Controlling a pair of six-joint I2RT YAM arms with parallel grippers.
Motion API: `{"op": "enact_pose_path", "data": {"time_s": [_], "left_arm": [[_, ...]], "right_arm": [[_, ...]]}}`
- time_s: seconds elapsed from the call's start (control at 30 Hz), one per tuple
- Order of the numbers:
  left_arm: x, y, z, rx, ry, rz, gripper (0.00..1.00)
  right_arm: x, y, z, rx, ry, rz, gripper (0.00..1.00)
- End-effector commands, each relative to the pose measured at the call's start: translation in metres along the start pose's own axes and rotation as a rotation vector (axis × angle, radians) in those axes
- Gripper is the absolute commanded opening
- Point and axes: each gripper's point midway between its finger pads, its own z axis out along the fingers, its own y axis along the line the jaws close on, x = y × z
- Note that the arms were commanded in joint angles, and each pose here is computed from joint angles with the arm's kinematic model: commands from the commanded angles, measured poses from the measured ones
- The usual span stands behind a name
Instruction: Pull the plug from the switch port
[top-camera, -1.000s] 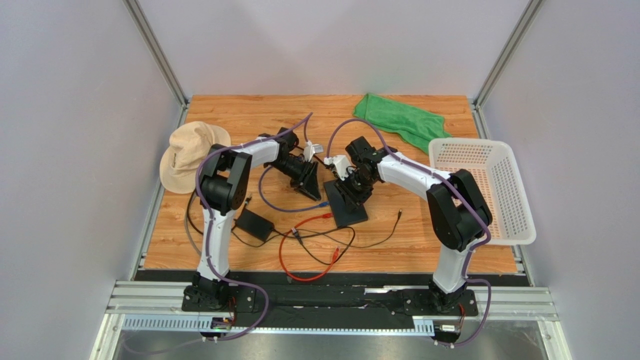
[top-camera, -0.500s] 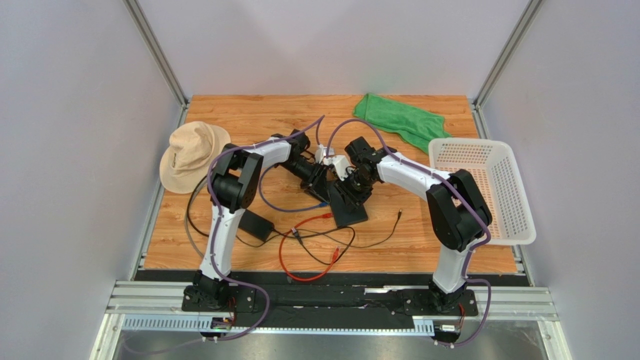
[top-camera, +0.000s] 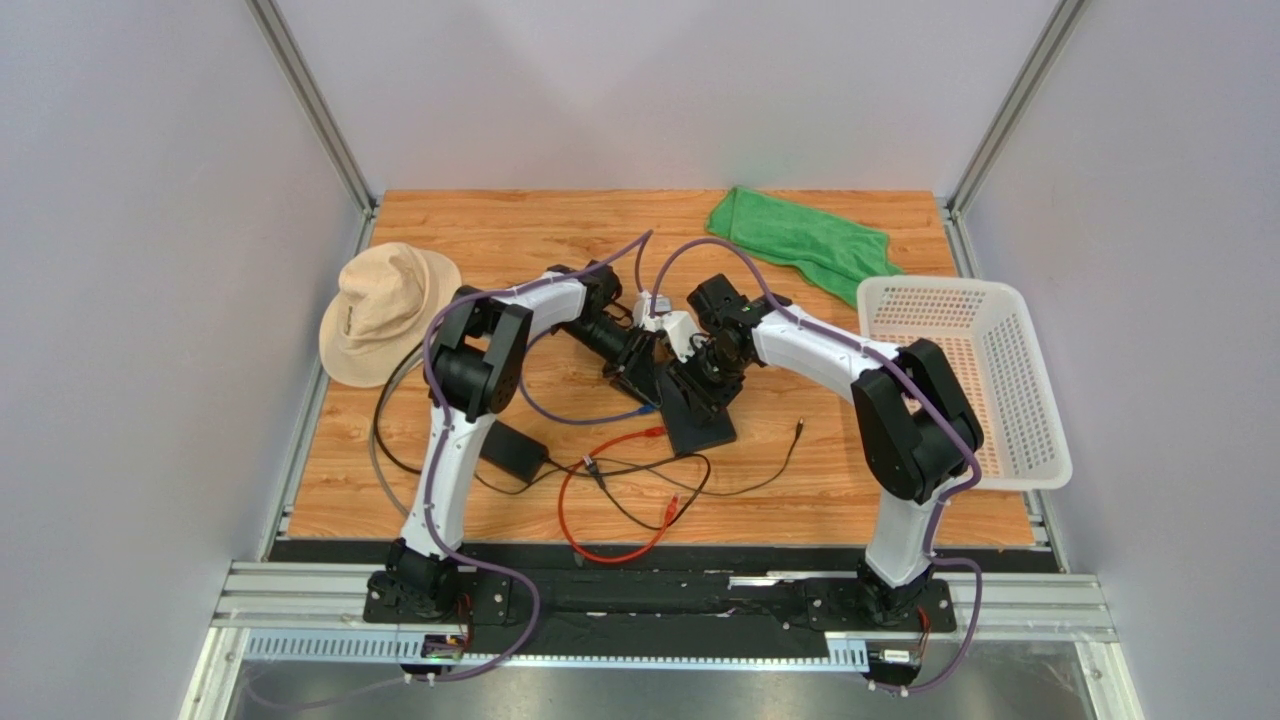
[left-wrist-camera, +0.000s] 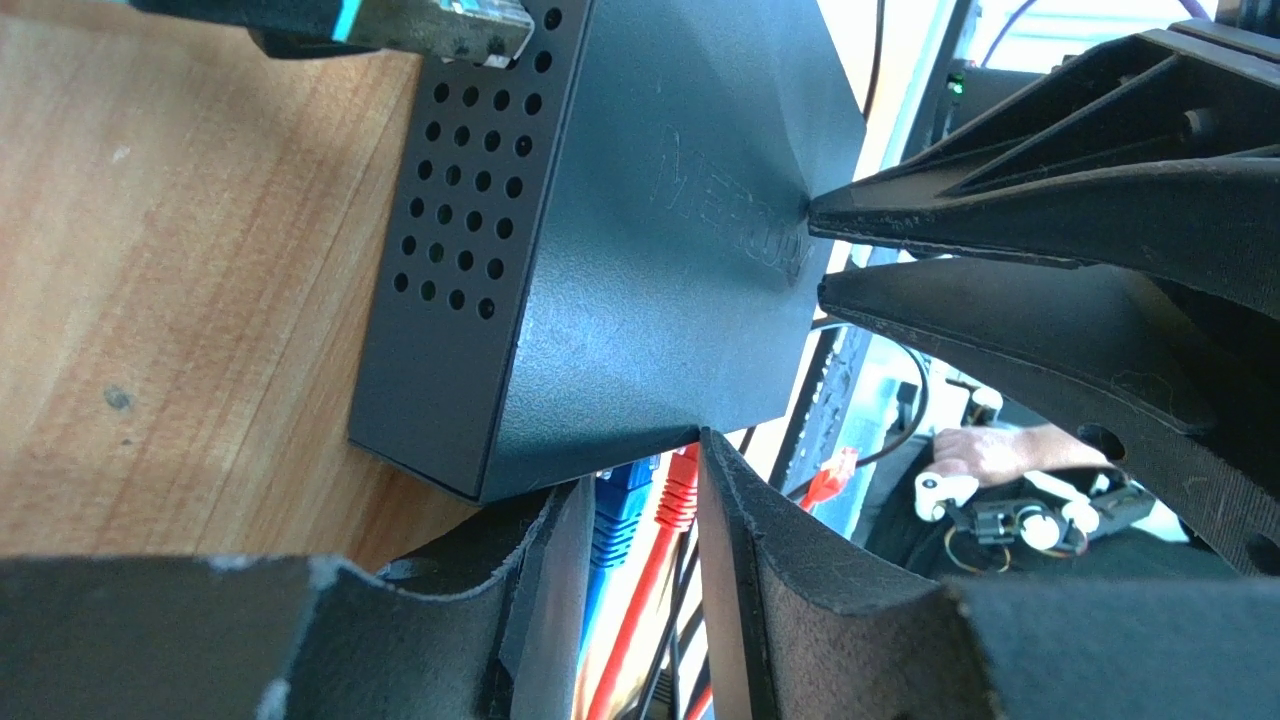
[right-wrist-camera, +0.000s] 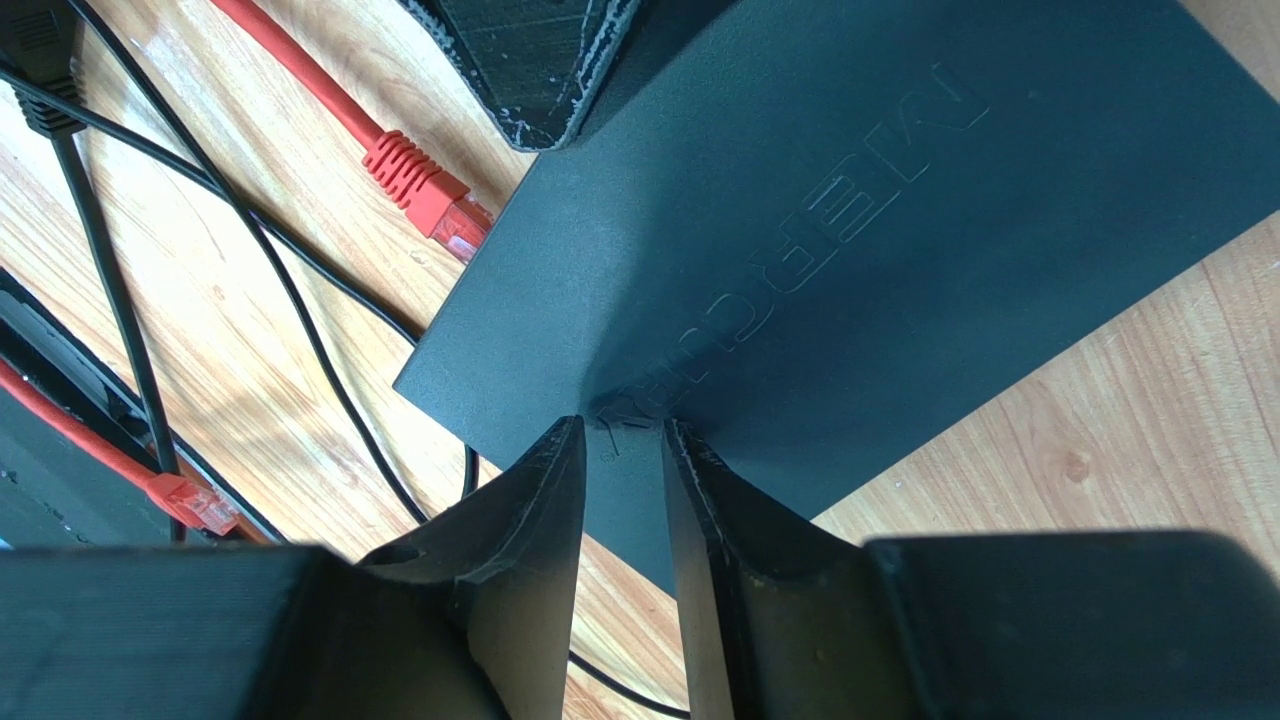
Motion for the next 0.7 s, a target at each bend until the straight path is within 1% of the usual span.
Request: {"op": "enact_pose_path", "data": {"time_s": [0.0, 0.23, 0.3, 0.33, 0.4, 0.43, 0.57, 0.63, 0.67], "left_arm": [[0.0016, -0.0088, 0.0040, 0.057, 0.022, 0.057, 0.39], [0.0080, -0.0001, 0.0038, 0.026, 0.045, 0.107, 0.36], [0.0075, 0.0002, 0.0047, 0.034, 0.043, 0.109, 0.31], [0.0078, -0.0003, 0.0050, 0.038, 0.043, 0.106, 0.26], [0.0078, -0.0008, 0.0053, 0.044, 0.042, 0.106, 0.22], [0.0068, -0.0007, 0.0054, 0.046, 0.040, 0.110, 0.17], [0.0071, -0.0005, 0.0063, 0.037, 0.043, 0.099, 0.08], [0.0062, -0.0008, 0.0064, 0.032, 0.044, 0.096, 0.02], [0.0065, -0.0007, 0.0069, 0.029, 0.046, 0.095, 0.01]], "right_arm": [[0.0027, -0.0068, 0.0080, 0.032, 0.028, -0.032, 0.33], [0.0009, -0.0079, 0.0108, 0.040, 0.032, -0.039, 0.33], [-0.0009, -0.0081, 0.0110, 0.044, 0.031, -0.045, 0.33], [-0.0009, -0.0083, 0.0117, 0.043, 0.032, -0.044, 0.33], [-0.0018, -0.0083, 0.0126, 0.045, 0.034, -0.049, 0.33], [-0.0017, -0.0088, 0.0125, 0.048, 0.034, -0.049, 0.33], [-0.0022, -0.0094, 0.0131, 0.052, 0.036, -0.052, 0.33], [-0.0020, -0.0099, 0.0131, 0.058, 0.038, -0.053, 0.33], [-0.0030, -0.0101, 0.0129, 0.058, 0.035, -0.054, 0.33]]}}
